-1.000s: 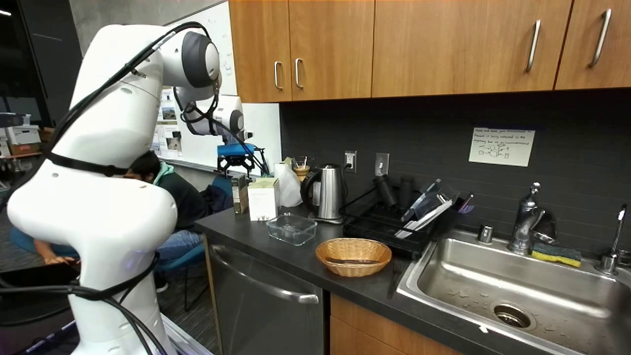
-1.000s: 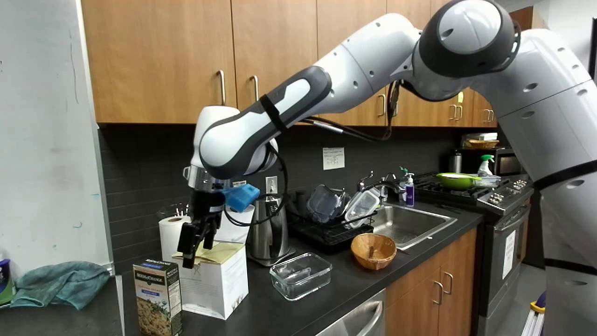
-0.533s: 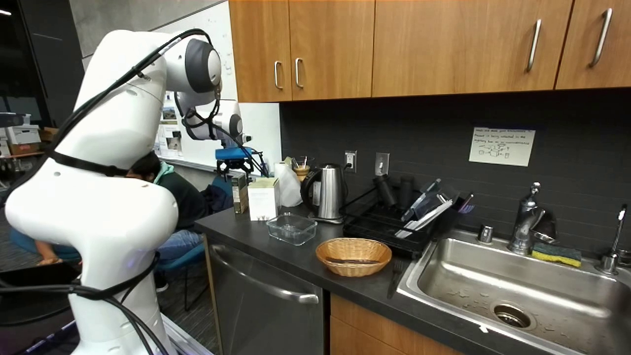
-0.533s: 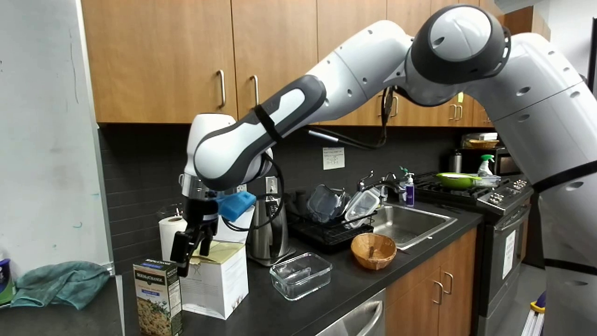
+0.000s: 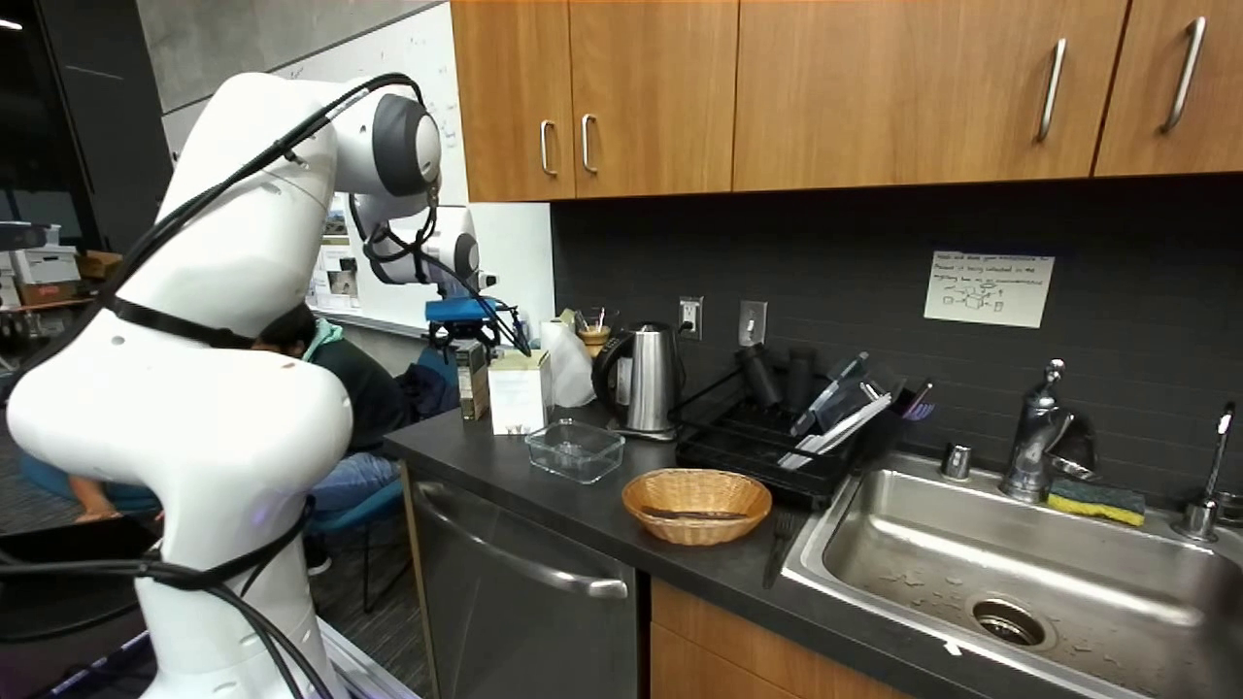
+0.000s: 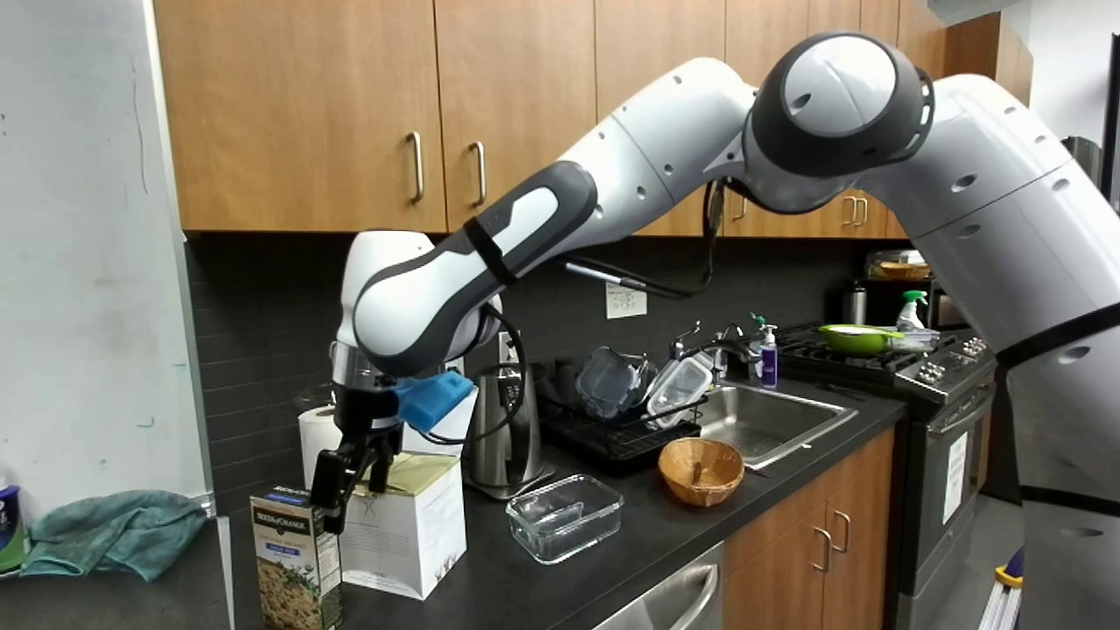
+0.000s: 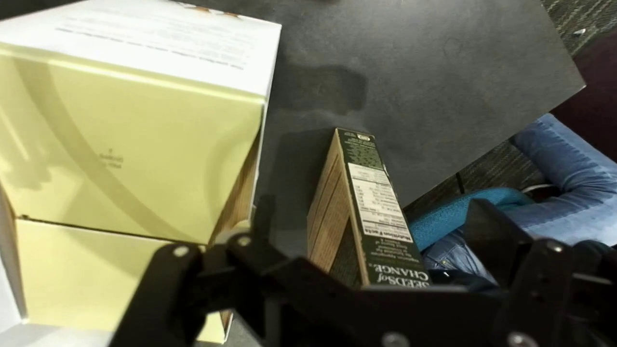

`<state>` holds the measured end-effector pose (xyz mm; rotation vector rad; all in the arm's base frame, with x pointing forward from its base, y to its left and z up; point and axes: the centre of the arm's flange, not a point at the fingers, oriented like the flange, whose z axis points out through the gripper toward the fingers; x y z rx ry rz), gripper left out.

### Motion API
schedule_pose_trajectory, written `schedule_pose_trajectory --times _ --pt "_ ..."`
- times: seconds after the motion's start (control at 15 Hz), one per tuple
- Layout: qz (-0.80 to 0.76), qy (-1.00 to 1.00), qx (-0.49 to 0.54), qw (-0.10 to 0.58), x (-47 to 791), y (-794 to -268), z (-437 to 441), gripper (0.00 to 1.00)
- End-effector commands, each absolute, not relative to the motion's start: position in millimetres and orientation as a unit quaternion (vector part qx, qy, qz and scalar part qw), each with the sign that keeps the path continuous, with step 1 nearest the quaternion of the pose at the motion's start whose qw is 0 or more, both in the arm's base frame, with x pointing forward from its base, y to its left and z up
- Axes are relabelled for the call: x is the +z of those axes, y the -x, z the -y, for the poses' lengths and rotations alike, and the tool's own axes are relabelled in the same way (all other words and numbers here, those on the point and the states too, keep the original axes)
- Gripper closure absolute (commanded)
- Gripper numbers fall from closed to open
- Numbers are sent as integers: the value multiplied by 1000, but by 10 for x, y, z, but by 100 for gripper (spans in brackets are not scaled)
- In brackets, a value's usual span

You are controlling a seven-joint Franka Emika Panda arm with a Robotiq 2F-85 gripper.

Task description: Move the cereal box to the right.

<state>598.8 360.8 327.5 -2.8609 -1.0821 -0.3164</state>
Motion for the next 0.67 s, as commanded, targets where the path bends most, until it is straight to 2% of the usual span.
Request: schedule_pose_trajectory --times 0.0,0.6 --pt "348 932 -102 18 3166 -6145 -3700 0" --pt "365 927 -89 3 2904 -6421 -3716 0"
